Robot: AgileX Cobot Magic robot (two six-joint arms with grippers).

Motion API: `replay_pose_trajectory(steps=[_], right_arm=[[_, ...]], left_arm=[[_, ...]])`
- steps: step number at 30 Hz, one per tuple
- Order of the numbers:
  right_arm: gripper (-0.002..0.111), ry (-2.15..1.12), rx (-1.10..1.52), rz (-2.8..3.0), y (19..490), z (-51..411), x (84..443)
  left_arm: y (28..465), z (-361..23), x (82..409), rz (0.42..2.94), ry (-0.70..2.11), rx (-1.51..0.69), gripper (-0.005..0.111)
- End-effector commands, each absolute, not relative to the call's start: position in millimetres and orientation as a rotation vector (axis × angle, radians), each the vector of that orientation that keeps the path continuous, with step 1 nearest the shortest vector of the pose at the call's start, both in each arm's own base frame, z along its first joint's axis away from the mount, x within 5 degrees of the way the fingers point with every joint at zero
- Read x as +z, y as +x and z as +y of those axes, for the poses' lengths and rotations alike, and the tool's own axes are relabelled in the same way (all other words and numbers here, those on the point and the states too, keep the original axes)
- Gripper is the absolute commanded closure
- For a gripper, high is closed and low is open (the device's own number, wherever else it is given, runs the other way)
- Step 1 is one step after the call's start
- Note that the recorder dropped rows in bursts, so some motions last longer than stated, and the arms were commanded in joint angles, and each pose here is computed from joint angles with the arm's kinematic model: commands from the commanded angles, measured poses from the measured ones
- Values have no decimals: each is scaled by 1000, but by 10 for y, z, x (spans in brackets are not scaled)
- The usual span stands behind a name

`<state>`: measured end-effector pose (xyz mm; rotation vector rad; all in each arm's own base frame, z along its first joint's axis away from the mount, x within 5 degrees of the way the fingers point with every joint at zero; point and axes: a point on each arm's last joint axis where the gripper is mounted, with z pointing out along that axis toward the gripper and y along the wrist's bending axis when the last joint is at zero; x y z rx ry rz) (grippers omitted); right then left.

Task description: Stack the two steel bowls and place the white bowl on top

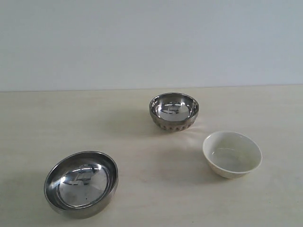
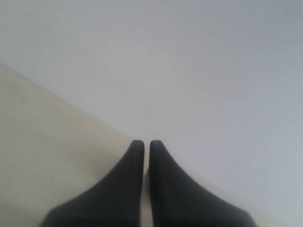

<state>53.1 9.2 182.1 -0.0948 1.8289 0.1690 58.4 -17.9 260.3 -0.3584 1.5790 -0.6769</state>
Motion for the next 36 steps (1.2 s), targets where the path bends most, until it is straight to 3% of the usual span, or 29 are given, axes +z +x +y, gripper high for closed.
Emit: replay_pose_trajectory(steps=[1,7,17,20,25,36], right_arm=[[108,-100,160,1819,529,89,1830],[108,-100,160,1819,529,89,1830],[108,-100,160,1819,529,89,1830],[108,-100,160,1819,529,89,1830],[108,-100,160,1819,529,89,1830],[108,-100,160,1819,529,89,1830]], left_arm=[[865,-275,2830,1798,-192,-602,103],[1491,-326,2956,2054,-115,-536,103],[2283,-406,2575,2434,-5,-526,102],[2388,-412,2368,2526,9,-504,90],[2491,-428,2088,2646,-12,-520,49],[2610,-425,1682,2787,-48,-513,50]])
